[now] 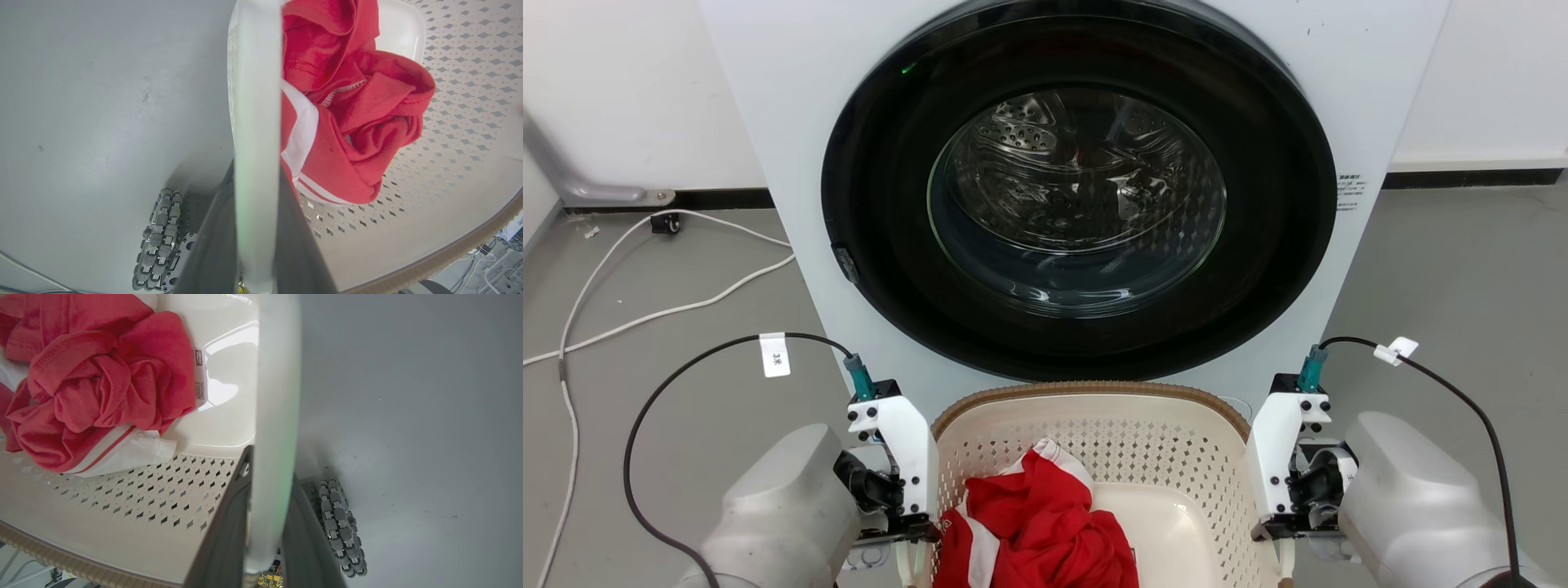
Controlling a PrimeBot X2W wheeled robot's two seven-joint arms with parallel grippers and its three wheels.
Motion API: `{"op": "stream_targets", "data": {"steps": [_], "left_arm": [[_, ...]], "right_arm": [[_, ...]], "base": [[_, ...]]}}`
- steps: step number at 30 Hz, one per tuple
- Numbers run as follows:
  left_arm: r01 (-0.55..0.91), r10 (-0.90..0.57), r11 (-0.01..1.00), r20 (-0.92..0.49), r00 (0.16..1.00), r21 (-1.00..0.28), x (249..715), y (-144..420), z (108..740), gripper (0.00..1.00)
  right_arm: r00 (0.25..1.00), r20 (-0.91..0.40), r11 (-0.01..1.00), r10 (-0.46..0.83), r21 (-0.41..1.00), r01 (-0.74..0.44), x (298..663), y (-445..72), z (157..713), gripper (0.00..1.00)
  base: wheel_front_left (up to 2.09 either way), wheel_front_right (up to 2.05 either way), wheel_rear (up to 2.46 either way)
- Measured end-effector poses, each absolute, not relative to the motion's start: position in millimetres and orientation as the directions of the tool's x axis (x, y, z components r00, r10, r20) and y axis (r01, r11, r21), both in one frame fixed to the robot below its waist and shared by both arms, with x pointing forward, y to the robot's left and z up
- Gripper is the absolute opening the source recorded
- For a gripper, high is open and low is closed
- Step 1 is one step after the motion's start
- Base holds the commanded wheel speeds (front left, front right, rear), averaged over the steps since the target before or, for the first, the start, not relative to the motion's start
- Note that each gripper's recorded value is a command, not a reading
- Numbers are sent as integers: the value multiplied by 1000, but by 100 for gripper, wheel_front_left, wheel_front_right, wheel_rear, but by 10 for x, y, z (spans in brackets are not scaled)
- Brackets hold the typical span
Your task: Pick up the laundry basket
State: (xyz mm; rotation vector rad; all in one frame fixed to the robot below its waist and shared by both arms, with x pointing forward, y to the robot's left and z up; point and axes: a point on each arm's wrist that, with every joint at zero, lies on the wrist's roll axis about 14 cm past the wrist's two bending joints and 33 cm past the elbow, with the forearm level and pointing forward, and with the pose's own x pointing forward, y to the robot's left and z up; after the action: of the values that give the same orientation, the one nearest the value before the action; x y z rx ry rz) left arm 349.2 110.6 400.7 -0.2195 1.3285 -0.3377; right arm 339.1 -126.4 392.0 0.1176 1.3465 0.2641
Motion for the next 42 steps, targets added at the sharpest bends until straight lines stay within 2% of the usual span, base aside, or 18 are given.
{"op": "stream_targets", "data": {"steps": [42], "left_arm": [[99, -363, 931, -912, 192, -350, 3490, 1109, 3938, 0]], "right_arm": [[205, -943, 963, 262, 242, -119, 3417, -1248, 3861, 0]], "base": [[0, 0, 0]]}}
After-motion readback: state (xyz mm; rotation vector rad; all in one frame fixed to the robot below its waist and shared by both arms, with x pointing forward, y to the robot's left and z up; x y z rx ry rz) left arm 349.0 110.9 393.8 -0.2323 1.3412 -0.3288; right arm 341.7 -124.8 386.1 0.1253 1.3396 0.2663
